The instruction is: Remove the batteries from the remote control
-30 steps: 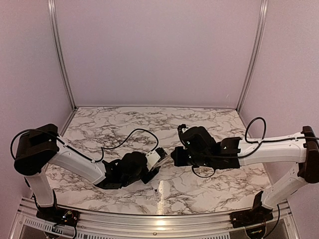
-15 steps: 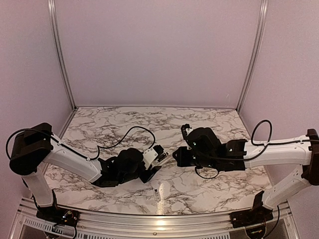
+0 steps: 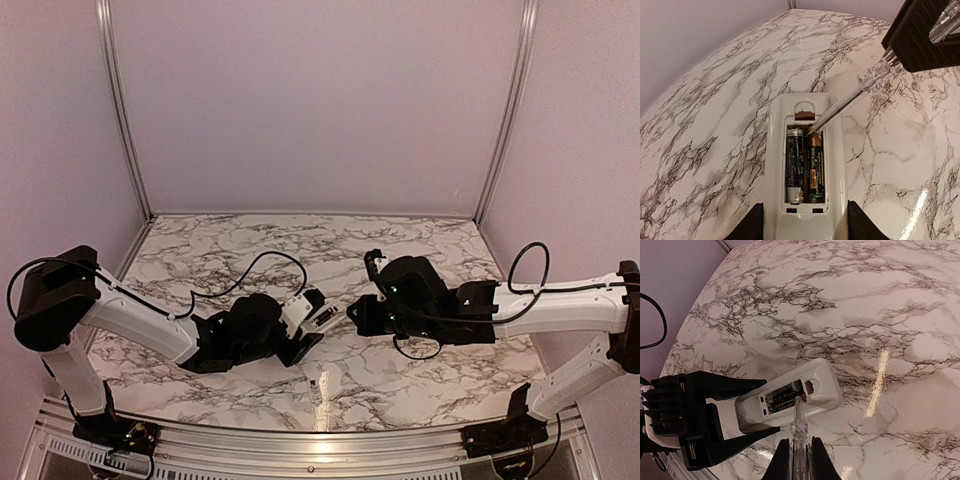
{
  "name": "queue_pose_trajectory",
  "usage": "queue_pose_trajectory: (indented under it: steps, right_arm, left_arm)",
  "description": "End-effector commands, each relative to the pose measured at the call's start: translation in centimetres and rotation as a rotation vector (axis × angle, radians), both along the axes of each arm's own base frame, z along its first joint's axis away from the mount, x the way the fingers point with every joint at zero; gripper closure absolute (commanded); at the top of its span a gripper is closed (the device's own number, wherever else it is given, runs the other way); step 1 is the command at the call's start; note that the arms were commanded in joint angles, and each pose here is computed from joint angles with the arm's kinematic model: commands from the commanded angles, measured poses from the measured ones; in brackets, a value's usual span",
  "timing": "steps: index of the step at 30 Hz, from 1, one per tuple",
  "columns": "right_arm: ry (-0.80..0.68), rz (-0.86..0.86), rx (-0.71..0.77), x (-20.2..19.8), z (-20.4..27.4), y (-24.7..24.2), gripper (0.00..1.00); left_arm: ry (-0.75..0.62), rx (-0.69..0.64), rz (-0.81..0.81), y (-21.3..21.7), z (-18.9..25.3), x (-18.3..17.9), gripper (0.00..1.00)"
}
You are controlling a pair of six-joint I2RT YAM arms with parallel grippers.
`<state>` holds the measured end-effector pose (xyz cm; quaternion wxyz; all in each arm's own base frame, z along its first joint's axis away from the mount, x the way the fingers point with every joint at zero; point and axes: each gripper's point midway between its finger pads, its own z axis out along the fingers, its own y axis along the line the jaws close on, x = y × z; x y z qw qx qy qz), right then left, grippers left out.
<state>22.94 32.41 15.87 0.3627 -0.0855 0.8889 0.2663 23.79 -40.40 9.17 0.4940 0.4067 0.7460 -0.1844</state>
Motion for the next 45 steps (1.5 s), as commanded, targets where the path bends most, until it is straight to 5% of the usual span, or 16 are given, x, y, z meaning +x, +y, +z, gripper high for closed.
queue_pose_trajectory:
  steps: [1,45]
  right_arm:
    - [0.016,0.021,-0.060,-0.3,-1.5,-0.8,1.00]
    - [0.034,0.118,-0.056,-1.4,-3.3,0.3,1.00]
  left_arm:
    - [-0.032,-0.173,-0.068,-1.5,5.0,-0.5,1.00]
    - [-0.020,-0.178,-0.095,-1.2,4.9,-0.5,1.00]
